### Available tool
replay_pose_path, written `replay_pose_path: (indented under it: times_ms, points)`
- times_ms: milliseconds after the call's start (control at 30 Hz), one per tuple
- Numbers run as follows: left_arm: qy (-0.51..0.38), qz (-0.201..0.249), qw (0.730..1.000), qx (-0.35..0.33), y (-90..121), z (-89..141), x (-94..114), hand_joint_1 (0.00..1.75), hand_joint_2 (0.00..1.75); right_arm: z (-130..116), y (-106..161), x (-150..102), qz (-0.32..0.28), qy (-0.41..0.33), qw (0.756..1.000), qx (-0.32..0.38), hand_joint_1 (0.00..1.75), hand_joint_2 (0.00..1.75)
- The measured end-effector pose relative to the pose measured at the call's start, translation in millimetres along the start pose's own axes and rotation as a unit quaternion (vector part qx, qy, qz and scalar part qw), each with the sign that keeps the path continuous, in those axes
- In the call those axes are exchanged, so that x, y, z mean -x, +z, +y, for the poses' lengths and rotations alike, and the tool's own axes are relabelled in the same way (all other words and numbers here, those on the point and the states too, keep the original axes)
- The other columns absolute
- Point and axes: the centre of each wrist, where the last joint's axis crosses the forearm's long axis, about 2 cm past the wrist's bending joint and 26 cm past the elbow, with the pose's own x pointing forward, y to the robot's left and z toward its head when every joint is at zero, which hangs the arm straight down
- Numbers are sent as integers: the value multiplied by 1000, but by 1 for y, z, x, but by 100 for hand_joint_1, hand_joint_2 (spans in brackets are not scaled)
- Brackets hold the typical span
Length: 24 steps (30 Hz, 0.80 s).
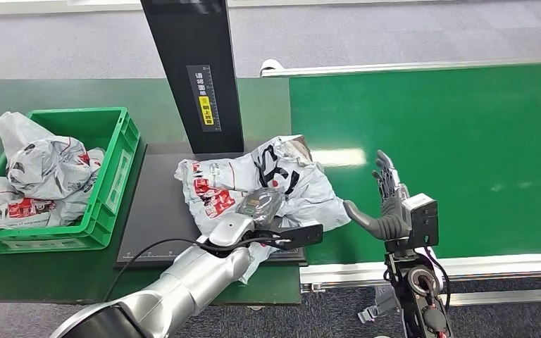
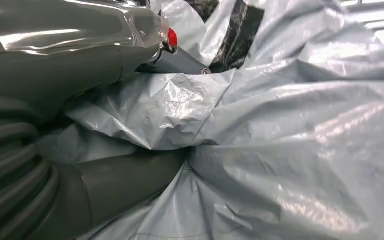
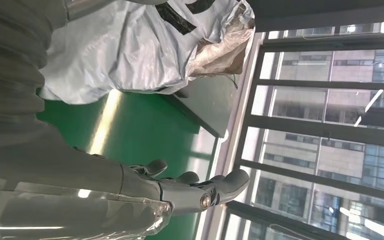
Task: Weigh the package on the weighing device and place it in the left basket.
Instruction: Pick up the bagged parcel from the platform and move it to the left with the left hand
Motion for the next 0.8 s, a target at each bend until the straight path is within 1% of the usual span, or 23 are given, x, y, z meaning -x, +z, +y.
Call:
replay_pose_path:
  times_ms: [33,100,167,233,267,333,400,467,567,633,700,800]
  points:
    - [25,-16,999,-17,1,-1,1,175,175,-1,4,1,5,-6,1000,2,0,175]
    - [91,-64,992,-58,3,-4,3,175,175,-3,12,4,14,-16,1000,8,0,175]
    - [162,-112,974,-112,5,-6,5,175,175,-5,21,8,21,-21,999,14,0,175]
    - [216,-142,950,-174,8,-3,6,175,175,-9,29,12,26,-18,999,21,0,175]
    - [228,-152,939,-208,9,0,6,175,175,-11,33,13,28,-15,999,24,0,175]
    - [213,-161,920,-286,13,9,7,175,175,-14,40,16,31,-8,999,30,0,175]
    - [169,-166,900,-367,20,19,9,175,175,-18,47,18,35,-5,999,37,0,175]
    - [141,-179,879,-419,28,28,12,175,175,-22,53,20,37,-3,998,42,0,175]
    - [107,-207,852,-469,43,37,19,175,175,-28,63,23,42,2,998,49,0,175]
    - [77,-215,835,-501,53,44,28,175,175,-30,70,25,45,5,998,52,0,175]
    - [55,-206,823,-527,62,51,40,175,175,-32,76,26,48,8,997,52,0,175]
    - [48,-182,811,-554,73,57,57,175,175,-33,81,26,51,10,997,51,0,175]
